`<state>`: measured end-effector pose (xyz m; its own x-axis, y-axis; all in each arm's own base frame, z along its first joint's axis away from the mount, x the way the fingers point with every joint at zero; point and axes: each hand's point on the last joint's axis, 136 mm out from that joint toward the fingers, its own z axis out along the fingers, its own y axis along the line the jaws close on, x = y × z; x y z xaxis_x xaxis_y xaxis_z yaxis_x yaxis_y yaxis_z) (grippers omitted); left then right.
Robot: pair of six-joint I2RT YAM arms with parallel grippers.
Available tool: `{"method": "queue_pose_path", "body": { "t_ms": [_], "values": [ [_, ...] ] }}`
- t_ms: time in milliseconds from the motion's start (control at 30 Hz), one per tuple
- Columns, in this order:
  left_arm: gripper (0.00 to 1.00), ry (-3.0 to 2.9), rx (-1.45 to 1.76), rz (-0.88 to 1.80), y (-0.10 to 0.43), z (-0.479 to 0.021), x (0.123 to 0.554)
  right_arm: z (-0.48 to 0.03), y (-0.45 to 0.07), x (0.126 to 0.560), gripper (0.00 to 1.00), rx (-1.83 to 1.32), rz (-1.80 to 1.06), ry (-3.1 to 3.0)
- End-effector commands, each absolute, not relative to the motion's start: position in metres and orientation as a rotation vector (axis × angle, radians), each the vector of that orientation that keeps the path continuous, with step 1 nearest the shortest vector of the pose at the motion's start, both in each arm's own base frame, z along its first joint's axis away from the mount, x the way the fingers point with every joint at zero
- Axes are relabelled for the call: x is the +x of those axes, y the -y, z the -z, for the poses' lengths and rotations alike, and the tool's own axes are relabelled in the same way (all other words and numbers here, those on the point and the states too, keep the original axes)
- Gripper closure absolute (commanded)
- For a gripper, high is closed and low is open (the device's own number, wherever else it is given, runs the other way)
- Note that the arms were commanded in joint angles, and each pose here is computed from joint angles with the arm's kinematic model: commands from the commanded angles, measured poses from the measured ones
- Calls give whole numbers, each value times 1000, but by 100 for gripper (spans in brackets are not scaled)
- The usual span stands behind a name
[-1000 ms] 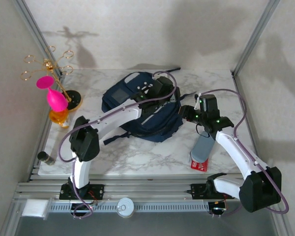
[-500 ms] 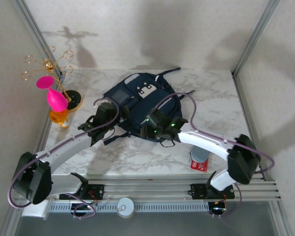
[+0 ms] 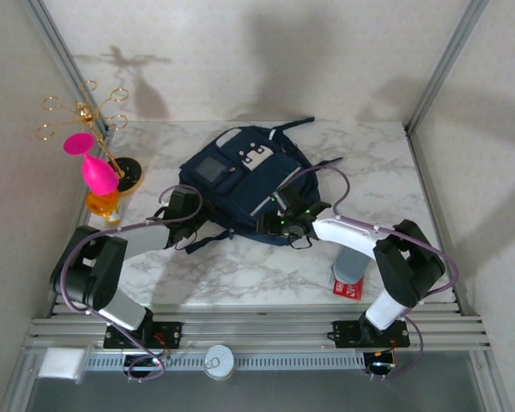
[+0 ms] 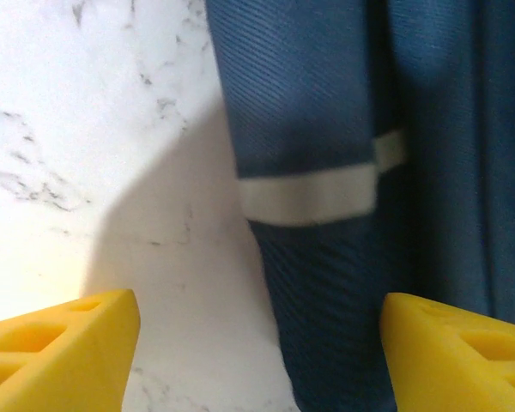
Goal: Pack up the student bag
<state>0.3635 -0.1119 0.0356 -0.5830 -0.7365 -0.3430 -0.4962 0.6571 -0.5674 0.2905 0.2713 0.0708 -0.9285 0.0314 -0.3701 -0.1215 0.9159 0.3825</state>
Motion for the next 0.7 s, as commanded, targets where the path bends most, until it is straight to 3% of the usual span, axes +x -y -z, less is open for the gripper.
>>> {"method": "queue_pose_path", "body": {
  "t_ms": [0,267,467,633,667],
  "values": [
    [30,-2187,-1031,662,115,-46,385,-79,-253,313,35,-107,-544,-2621],
    [45,-2122,-1042,779,144,-47,408,-98,-242,327,33,-170,-526,-2573],
    [70,-2098,-1041,877,169,-49,419,-105,-237,310,32,-173,-506,-2612],
    [99,-2077,-1041,936,178,-62,421,-111,-235,287,30,-148,-427,-2674],
    [100,-2070,-1040,953,180,-65,420,-113,-240,278,30,-161,-402,-2681]
  ]
}}
